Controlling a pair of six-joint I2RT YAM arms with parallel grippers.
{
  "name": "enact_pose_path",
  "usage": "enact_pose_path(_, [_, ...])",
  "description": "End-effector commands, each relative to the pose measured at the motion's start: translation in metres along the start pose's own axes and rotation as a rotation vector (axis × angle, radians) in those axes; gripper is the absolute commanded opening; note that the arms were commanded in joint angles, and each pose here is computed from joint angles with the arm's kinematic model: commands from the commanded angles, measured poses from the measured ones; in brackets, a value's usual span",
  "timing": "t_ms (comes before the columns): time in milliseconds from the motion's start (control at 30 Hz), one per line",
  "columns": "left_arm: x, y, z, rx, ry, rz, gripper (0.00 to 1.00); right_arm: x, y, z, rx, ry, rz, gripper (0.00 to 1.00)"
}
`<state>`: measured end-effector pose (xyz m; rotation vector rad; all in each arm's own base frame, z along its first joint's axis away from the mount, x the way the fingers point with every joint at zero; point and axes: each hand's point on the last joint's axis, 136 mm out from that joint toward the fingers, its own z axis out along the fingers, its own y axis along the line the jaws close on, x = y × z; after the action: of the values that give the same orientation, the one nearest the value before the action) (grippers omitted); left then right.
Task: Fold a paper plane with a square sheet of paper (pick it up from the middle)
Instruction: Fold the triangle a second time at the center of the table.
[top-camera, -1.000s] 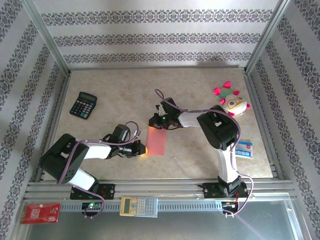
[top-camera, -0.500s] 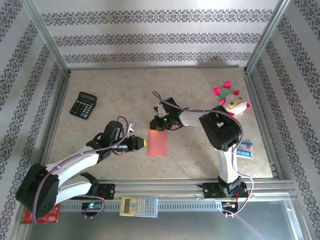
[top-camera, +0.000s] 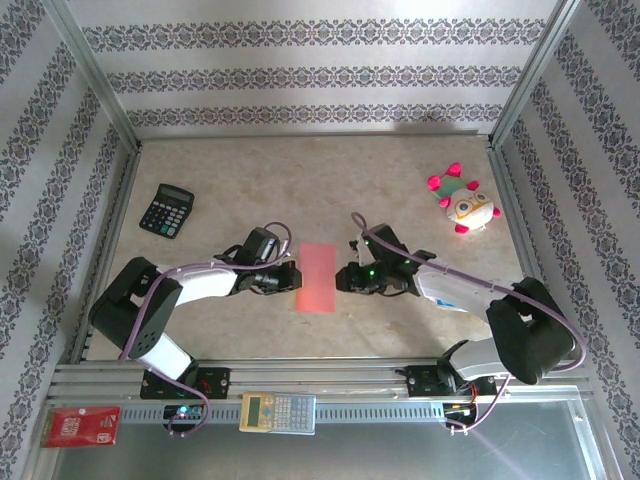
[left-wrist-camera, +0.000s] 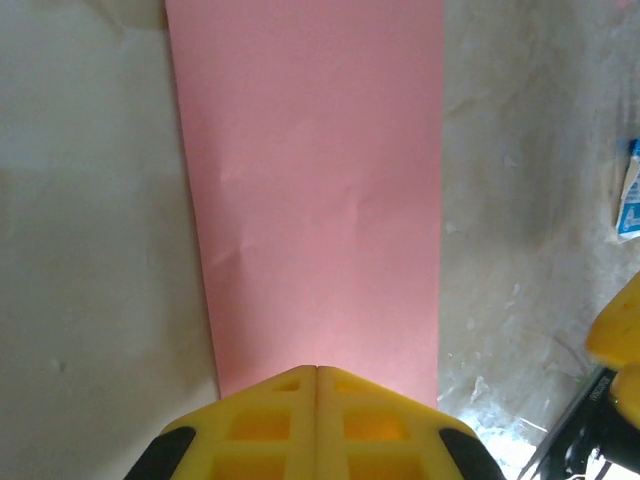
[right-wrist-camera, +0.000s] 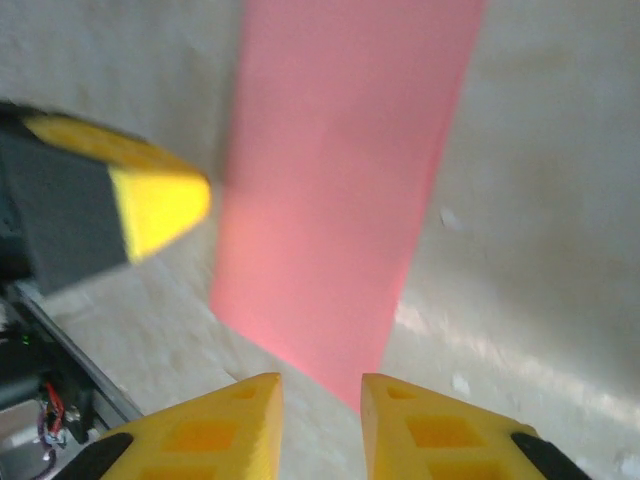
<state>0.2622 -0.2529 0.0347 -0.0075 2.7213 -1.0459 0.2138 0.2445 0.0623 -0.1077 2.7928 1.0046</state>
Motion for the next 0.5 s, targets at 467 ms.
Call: enact_pose_path(467, [0.022, 0.034, 0.030, -0.025, 0.052, -0.017, 0.03, 0.026, -0.003, 0.046, 0.080, 0.001, 0.084, 0.28])
